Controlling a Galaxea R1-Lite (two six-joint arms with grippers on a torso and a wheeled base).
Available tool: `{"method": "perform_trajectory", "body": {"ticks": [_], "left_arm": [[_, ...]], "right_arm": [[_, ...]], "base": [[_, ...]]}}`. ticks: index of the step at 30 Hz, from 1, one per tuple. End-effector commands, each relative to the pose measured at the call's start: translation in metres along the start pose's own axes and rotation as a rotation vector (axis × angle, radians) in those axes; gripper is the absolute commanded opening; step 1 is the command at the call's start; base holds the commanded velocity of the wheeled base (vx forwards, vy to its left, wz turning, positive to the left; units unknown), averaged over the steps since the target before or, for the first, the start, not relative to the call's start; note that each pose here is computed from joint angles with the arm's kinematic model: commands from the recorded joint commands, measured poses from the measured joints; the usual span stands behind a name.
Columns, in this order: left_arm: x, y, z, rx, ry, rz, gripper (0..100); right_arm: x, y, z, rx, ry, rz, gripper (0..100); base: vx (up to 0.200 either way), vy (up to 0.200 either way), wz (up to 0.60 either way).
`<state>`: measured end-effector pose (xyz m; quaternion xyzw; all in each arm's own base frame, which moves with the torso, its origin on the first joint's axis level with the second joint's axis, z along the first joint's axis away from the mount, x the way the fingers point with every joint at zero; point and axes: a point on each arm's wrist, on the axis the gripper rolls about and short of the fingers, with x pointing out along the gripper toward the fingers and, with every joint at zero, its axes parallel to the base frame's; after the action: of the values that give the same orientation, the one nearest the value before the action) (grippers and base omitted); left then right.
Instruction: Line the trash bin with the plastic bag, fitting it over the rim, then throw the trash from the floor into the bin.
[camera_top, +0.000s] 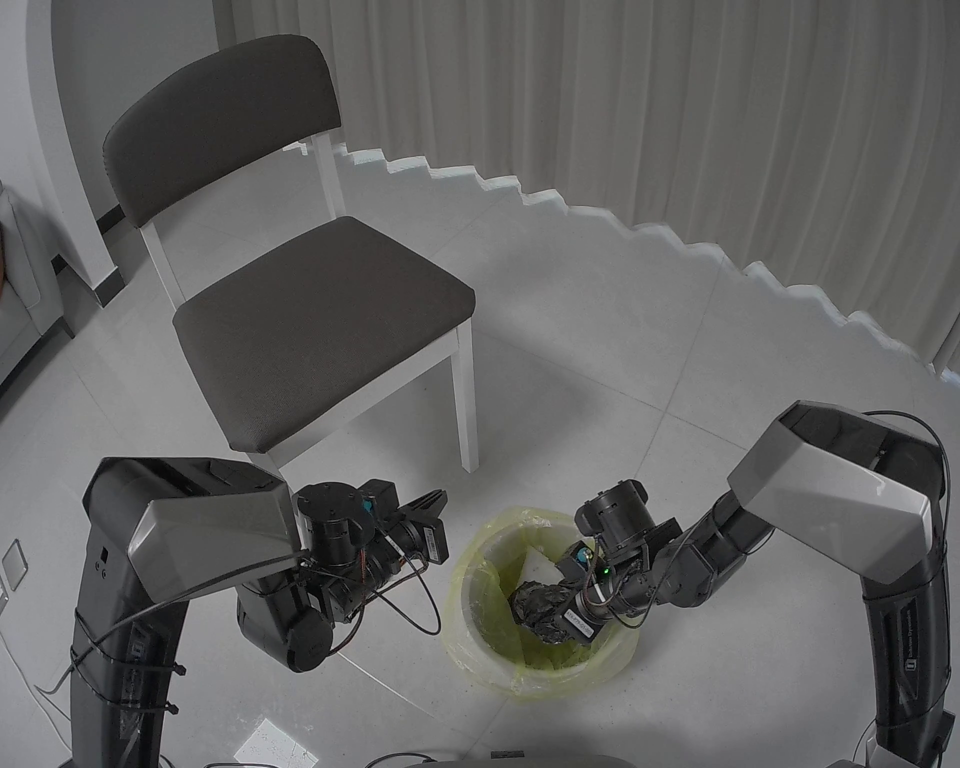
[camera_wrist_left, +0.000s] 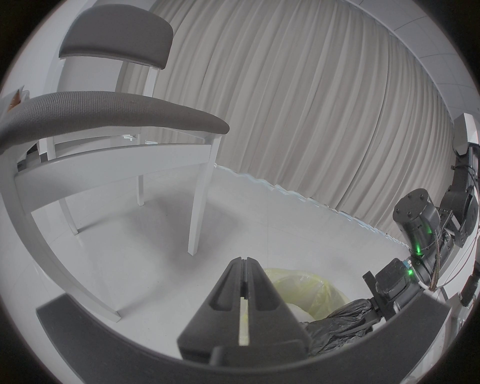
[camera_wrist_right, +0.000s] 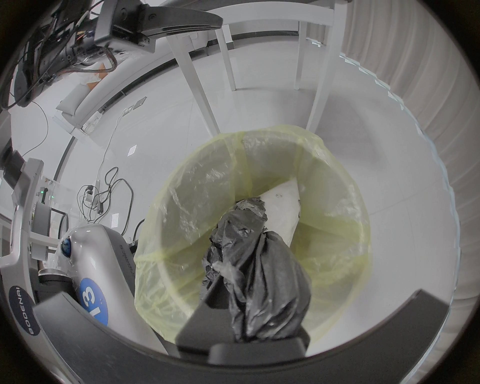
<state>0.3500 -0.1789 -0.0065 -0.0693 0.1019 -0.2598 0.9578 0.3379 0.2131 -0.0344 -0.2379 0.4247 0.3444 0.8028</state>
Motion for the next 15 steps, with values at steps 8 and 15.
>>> {"method": "perform_trajectory", "body": {"ticks": [8,15], "left_arm": [[0.0,0.0,-0.004,-0.001,0.01,0.001,0],[0.0,0.001,-0.007,-0.001,0.008,0.001,0]], "right_arm": [[0.022,0.015,0.01,-0.038,-0.002,0.022,0],[0.023,-0.009,0.002,0.013,0.032,-0.013,0]], "base": [[0.0,0.0,0.0],[0.0,0.0,0.0]]}}
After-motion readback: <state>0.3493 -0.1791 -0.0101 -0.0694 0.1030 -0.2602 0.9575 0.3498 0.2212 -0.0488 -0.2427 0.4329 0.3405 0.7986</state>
